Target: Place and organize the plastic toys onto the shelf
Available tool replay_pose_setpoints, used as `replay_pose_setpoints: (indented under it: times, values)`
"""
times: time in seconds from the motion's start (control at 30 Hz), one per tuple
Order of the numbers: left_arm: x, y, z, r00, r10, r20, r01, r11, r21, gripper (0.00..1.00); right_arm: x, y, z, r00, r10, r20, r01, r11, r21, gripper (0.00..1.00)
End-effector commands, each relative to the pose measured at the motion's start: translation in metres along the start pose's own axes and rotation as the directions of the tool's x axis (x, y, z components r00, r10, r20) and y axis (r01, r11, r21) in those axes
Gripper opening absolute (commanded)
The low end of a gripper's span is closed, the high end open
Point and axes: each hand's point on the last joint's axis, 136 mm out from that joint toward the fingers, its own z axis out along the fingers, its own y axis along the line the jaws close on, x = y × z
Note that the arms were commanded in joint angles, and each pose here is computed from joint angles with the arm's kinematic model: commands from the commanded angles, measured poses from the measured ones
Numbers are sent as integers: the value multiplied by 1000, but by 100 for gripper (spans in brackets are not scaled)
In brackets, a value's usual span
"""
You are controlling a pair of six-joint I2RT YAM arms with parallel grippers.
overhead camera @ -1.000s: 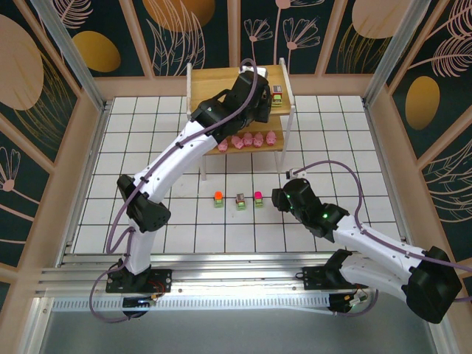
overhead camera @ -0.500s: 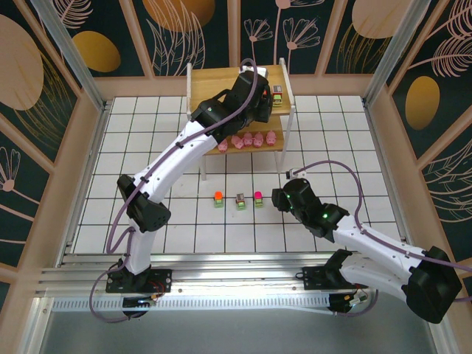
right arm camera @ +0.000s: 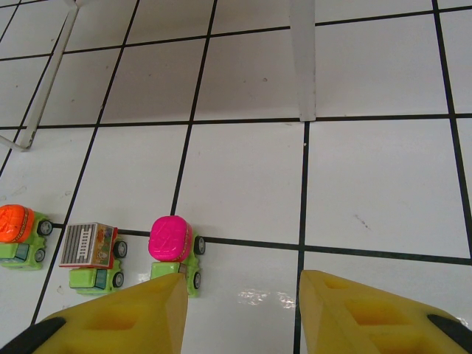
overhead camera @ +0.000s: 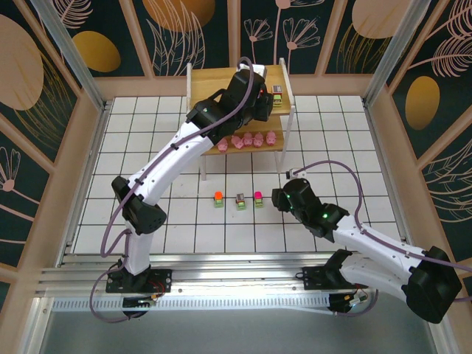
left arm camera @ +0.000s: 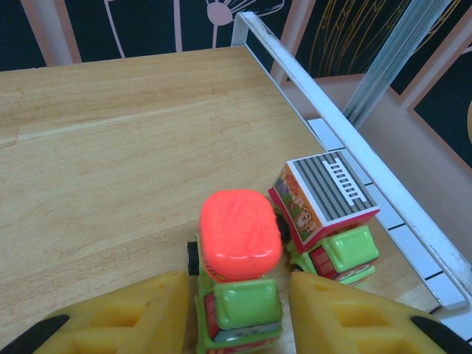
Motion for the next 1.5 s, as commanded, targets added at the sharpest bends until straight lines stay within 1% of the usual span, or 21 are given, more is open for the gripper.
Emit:
replay_pose_setpoints:
  times: [0.0,0.17,0.4,0.63,0.77,0.83,0.93,1.0,1.13,1.3,1.47]
  values:
    - [-12,1,-10,999,-18,35,17,1000,13,42,3,-3,1,1000,-7,-20,7,1000,15,45]
    - [-14,1,-12,999,-23,40,22,1000,17,41,3,-3,1,1000,-8,-21,8,1000,13,45]
    - [-24,1,-28,997,-28,76,26,999,31,42,3,-1,0,1000,-7,-20,7,1000,4,46]
    - [-37,5,-52,991,-37,127,31,998,49,44,-1,7,-2,1000,-5,-19,5,1000,-6,49]
    - [-31,9,-67,991,-29,133,22,998,57,44,0,14,-1,1000,-15,-26,15,1000,3,51]
    - [-27,12,-80,989,-18,146,10,998,58,44,3,19,1,999,-22,-37,22,1000,5,52]
    - [-7,19,-96,988,19,155,-24,999,30,44,6,27,6,998,-30,-52,31,999,9,52]
    - [15,28,-103,988,41,149,-41,999,-1,44,10,31,12,997,-37,-69,38,999,16,52]
    - [55,46,-116,989,48,137,-44,998,-33,44,13,40,21,995,-44,-89,45,999,14,52]
    - [114,69,-119,996,57,72,-51,996,-79,45,16,46,35,993,-48,-111,52,998,33,52]
    - [159,94,-120,999,49,21,-46,991,-124,45,21,50,48,989,-52,-138,60,997,54,53]
